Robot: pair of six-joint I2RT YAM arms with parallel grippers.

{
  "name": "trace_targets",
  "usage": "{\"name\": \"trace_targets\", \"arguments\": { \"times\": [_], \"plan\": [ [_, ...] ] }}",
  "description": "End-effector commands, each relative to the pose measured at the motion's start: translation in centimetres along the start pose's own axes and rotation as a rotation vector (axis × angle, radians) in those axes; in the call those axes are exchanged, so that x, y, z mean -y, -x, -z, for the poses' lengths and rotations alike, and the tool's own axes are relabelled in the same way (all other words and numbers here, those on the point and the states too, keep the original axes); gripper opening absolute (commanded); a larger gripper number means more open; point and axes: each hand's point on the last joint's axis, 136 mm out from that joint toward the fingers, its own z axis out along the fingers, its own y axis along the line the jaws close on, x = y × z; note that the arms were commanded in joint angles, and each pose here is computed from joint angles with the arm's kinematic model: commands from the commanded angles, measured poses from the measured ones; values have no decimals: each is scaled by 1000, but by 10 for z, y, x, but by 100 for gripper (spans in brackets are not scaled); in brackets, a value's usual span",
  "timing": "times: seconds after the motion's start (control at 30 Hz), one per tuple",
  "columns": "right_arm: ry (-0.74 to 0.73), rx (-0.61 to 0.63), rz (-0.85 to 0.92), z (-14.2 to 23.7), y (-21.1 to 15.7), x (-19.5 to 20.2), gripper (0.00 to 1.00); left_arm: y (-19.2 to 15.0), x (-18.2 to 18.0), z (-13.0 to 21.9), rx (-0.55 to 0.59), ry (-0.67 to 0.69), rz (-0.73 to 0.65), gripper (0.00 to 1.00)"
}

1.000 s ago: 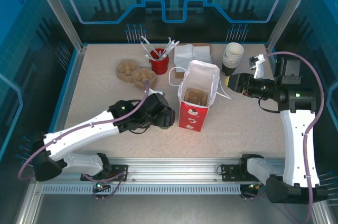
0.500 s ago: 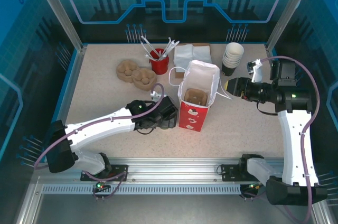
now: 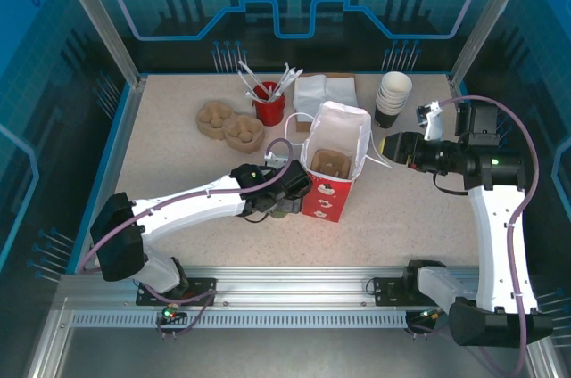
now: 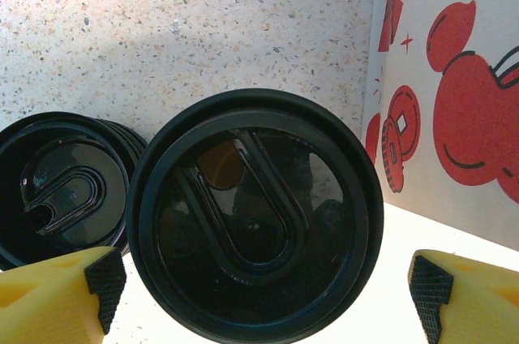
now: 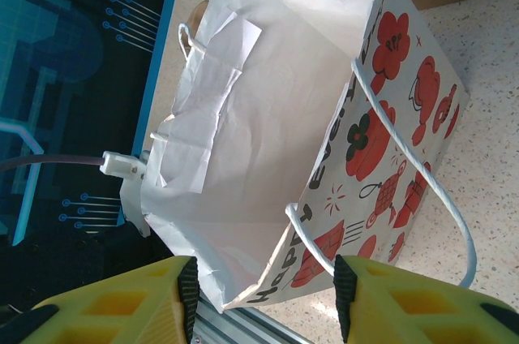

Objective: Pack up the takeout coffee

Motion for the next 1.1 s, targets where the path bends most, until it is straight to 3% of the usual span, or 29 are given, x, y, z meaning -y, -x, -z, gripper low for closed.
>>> {"name": "trace_targets", "arguments": {
  "times": [0.0,0.33,1.07],
  "plan": [
    [-13,6,11,-1,1,5,49,6,-3,5,17,26,4,90],
    [-12,0,12,-2,0,7,49,9,-6,0,15,25,37,83],
    [-5,-7,11,-4,2,6,49,7,-2,-12,-12,20,38,80]
  ]
}}
